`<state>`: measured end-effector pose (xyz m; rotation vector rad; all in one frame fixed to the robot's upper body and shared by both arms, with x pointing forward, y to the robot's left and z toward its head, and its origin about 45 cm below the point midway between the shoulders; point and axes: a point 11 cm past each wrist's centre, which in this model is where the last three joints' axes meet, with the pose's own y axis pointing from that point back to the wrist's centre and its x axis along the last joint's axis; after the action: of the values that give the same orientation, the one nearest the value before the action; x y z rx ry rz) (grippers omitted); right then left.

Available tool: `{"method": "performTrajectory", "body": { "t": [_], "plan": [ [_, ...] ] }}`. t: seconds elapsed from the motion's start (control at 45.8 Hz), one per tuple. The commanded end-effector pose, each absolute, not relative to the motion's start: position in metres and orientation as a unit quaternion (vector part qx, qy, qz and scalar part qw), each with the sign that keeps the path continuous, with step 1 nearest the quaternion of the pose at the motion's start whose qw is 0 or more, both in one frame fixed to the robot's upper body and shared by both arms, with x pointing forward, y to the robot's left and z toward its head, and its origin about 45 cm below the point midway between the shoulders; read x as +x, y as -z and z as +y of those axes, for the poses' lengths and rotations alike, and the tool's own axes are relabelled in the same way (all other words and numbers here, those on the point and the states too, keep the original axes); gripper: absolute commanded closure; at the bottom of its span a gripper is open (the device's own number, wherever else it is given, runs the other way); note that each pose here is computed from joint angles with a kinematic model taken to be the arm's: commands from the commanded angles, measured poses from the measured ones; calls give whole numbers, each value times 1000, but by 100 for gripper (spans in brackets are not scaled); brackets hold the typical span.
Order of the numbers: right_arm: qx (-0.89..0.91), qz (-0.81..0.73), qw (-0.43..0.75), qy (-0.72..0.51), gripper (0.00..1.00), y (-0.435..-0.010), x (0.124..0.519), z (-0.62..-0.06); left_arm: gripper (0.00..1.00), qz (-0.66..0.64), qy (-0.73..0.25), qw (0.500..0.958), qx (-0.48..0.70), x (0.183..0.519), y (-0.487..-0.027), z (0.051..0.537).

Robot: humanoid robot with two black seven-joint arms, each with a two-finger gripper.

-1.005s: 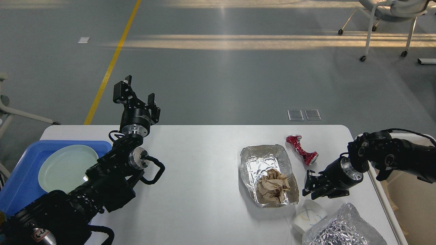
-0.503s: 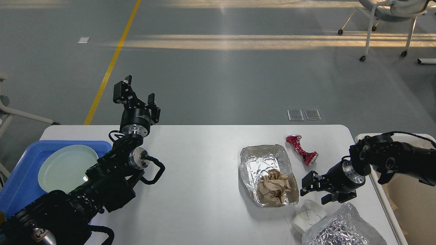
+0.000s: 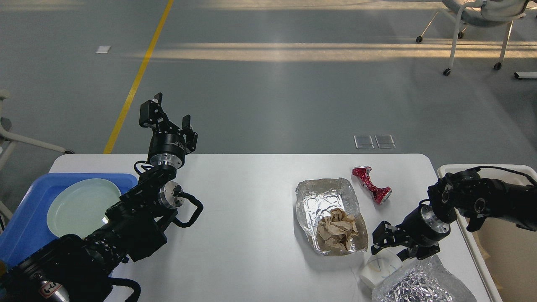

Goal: Tidy desktop
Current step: 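Lower the right gripper toward the white napkin near the crumpled foil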

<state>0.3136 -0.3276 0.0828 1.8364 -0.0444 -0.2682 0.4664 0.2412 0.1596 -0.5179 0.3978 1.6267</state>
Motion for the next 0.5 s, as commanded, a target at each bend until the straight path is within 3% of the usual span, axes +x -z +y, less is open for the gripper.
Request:
{"method": "performTrajectory", "body": {
  "t": [0.0,0.109,0.153,0.284,0.481],
  "plan": [
    [792,-13,600,115,41,-81,312,-324,1,174,-713,640,-227,466,-160,241],
    [790,-10,602,114,78,-81,312,-324,1,174,-713,640,-227,466,-160,241],
    [790,-9,602,114,84,-81,312,-323,1,174,-713,640,-227,466,-160,241],
    [790,-6,602,114,93,-81,313,-322,1,174,-713,640,-227,466,-160,241],
    [791,-10,602,109,96,-85,318,-321,1,174,-713,640,-227,466,-160,241]
  ]
}}
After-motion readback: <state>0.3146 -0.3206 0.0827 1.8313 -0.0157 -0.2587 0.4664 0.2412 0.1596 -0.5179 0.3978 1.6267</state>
